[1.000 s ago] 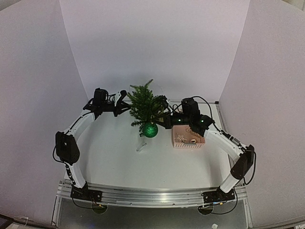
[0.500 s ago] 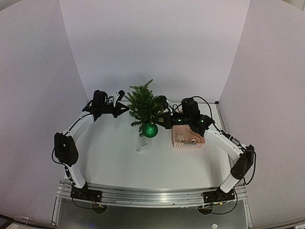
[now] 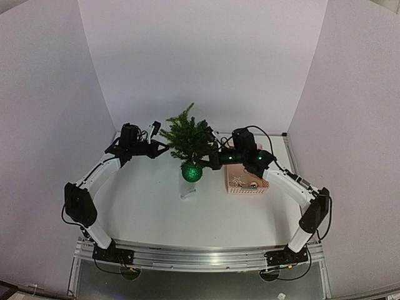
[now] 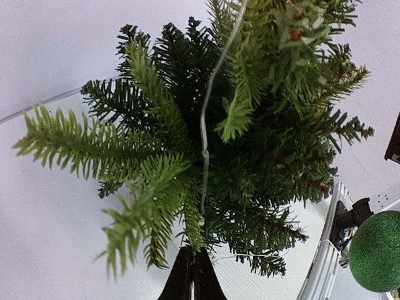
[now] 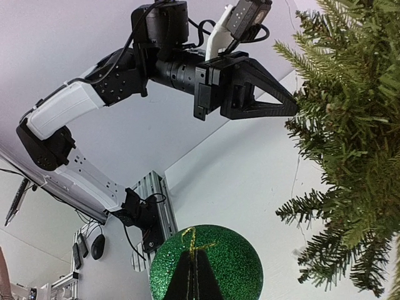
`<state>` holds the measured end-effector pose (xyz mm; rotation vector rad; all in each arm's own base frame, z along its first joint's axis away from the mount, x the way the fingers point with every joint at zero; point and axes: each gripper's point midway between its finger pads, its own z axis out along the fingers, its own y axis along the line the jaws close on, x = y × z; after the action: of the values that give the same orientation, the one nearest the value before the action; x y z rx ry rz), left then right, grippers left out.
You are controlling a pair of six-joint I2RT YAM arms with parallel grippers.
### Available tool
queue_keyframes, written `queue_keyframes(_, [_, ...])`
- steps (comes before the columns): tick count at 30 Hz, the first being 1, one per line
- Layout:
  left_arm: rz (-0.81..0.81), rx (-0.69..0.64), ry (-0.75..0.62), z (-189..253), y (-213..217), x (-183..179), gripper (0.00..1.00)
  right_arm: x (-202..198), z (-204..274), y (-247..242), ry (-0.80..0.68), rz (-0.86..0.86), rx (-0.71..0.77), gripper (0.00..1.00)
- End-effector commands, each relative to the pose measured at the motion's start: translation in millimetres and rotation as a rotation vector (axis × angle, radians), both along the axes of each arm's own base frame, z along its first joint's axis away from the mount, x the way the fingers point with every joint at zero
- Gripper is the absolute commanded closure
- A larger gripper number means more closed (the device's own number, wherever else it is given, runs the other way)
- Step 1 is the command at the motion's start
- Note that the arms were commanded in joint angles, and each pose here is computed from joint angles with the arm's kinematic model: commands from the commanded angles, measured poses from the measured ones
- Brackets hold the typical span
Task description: Decorate the small christmas tree
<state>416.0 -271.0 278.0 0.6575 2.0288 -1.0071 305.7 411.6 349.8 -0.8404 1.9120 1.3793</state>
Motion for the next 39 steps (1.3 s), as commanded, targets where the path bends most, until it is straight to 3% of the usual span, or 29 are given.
queue_keyframes(1, [0.052,-0.050,0.029,21.3,2.4,-11.4,1.00,-4.3,9.5,16.6,-0.014,0.055,0.029,1.00])
queue_keyframes(13, [0.064,-0.068,0.072,19.9,-1.1,-20.3,0.99,-2.6,-3.3,39.2,0.017,0.100,0.025,1.00])
queue_keyframes(18, [0.034,-0.105,0.018,42.3,-2.2,-28.4,0.71,-2.3,-5.1,43.1,0.016,0.110,0.026,1.00])
queue_keyframes(25, [-0.013,-0.123,-0.057,66.8,1.7,-50.0,0.48,-2.5,-7.4,50.8,0.009,0.117,0.024,1.00])
queue_keyframes(29, [-0.037,-0.108,-0.113,69.2,8.6,-68.2,0.42,-2.5,-10.7,55.5,-0.014,0.094,0.010,1.00])
queue_keyframes(34, [-0.163,-0.112,-0.301,74.1,12.2,-106.2,0.36,-1.1,-15.3,65.2,-0.078,0.044,-0.018,1.00])
queue_keyframes(39, [-0.251,-0.112,-0.379,62.7,12.6,-129.0,0.34,1.7,-17.2,78.3,-0.130,0.026,-0.010,1.00])
